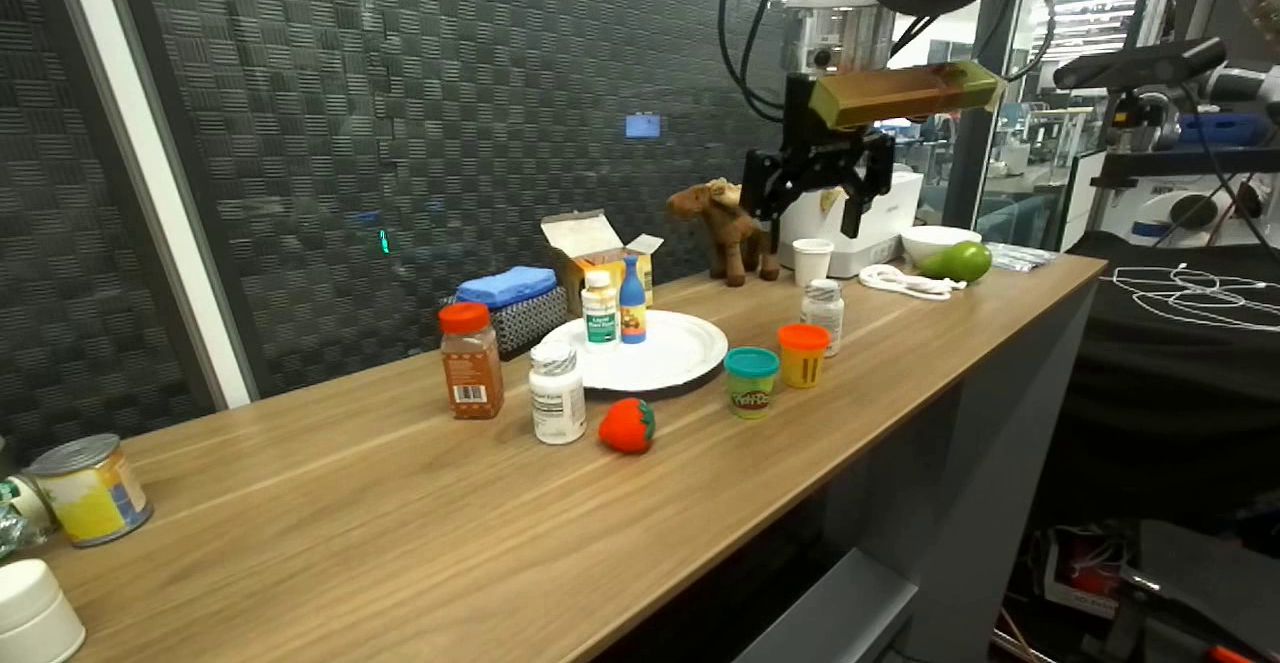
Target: Put the bottles and red plushy on the plate
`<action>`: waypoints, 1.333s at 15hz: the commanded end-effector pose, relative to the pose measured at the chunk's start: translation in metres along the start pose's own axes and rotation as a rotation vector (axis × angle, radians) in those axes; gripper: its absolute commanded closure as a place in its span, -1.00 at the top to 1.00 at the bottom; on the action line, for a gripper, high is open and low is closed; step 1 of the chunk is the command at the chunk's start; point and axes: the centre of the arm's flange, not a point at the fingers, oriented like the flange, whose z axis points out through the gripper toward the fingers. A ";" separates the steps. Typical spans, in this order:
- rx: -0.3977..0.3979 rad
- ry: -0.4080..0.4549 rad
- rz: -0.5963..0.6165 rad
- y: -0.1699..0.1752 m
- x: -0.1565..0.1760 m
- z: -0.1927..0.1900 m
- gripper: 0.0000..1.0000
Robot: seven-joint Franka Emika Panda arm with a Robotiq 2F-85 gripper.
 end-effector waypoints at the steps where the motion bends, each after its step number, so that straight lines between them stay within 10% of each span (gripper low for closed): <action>1: 0.063 -0.020 -0.008 0.036 0.007 0.009 1.00; 12: 0.116 -0.157 -0.106 0.051 0.021 0.049 1.00; 20: 0.045 -0.104 -0.185 0.030 0.029 0.062 0.83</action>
